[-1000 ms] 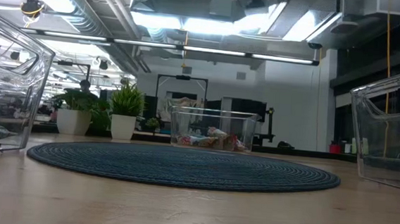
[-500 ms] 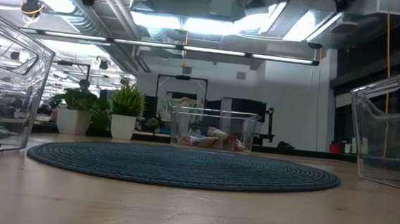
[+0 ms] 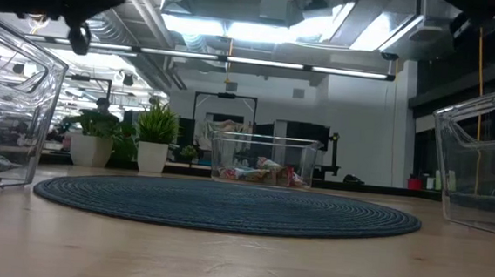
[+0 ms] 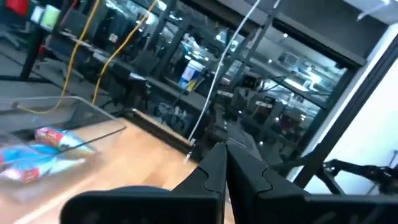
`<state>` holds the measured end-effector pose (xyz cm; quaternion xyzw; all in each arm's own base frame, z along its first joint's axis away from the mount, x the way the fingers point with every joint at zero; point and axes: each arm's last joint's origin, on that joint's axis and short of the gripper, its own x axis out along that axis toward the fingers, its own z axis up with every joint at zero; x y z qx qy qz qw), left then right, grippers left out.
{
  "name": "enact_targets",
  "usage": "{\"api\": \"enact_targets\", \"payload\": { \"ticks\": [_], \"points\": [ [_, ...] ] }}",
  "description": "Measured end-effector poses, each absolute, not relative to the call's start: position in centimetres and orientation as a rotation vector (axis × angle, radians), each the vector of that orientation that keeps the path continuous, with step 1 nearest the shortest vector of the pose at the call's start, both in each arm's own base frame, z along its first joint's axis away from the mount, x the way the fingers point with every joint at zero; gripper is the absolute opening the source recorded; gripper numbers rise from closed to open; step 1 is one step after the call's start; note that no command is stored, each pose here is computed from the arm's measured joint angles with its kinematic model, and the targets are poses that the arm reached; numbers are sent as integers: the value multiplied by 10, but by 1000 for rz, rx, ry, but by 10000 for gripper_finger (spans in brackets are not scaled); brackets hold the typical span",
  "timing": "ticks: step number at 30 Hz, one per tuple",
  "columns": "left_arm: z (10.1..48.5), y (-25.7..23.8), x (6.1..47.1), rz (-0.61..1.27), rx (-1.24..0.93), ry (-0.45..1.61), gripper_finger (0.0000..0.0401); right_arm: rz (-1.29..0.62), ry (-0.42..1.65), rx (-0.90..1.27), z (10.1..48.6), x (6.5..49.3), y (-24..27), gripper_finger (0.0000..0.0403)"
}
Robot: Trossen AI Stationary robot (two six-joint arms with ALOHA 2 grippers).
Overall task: Pick and place Granola Bars by type
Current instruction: Return to Home Position
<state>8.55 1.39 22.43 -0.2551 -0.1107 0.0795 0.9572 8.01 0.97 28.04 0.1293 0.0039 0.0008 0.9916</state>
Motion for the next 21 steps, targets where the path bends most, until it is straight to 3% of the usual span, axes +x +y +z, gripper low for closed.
{"api": "enact_targets", "payload": {
  "ticks": [9,12,21],
  "points": [
    [184,16,90,249,-573,-69,3,-4,-8,205,280,77,9,7],
    [170,16,95,222,-617,-93,1,3,-5,203,280,77,9,6],
    [164,11,100,77,-446,13,1,41,-8,204,280,77,10,9]
  ]
}}
